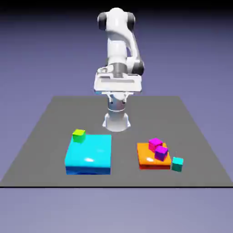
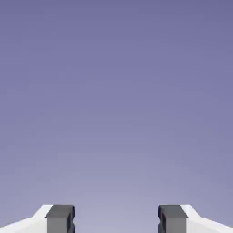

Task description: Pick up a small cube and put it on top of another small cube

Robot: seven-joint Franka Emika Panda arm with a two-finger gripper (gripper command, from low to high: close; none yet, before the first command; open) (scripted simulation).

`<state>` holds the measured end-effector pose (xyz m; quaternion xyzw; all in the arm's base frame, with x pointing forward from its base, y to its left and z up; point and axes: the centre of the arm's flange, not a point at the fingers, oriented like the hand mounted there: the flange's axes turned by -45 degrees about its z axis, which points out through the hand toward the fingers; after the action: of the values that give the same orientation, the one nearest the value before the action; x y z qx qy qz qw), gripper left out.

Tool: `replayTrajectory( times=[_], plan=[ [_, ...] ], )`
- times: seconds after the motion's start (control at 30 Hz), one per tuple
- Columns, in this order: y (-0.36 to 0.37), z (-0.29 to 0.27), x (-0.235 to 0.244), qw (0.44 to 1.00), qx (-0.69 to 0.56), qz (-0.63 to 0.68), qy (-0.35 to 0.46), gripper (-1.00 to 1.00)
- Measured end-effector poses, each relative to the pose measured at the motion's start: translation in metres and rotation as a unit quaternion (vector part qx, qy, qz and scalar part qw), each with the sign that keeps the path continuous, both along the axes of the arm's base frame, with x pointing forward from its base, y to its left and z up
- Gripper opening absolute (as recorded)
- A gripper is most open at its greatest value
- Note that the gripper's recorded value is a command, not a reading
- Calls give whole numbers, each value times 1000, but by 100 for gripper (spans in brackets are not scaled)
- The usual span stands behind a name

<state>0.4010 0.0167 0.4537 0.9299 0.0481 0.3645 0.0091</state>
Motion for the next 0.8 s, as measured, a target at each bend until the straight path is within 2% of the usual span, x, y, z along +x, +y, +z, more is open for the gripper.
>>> replayTrajectory(
  times=[0.37,0.8],
  plan=[
    [124,-66,79,956,-119,163,214,0],
    [274,-178,98,813,-268,311,412,0]
  ],
)
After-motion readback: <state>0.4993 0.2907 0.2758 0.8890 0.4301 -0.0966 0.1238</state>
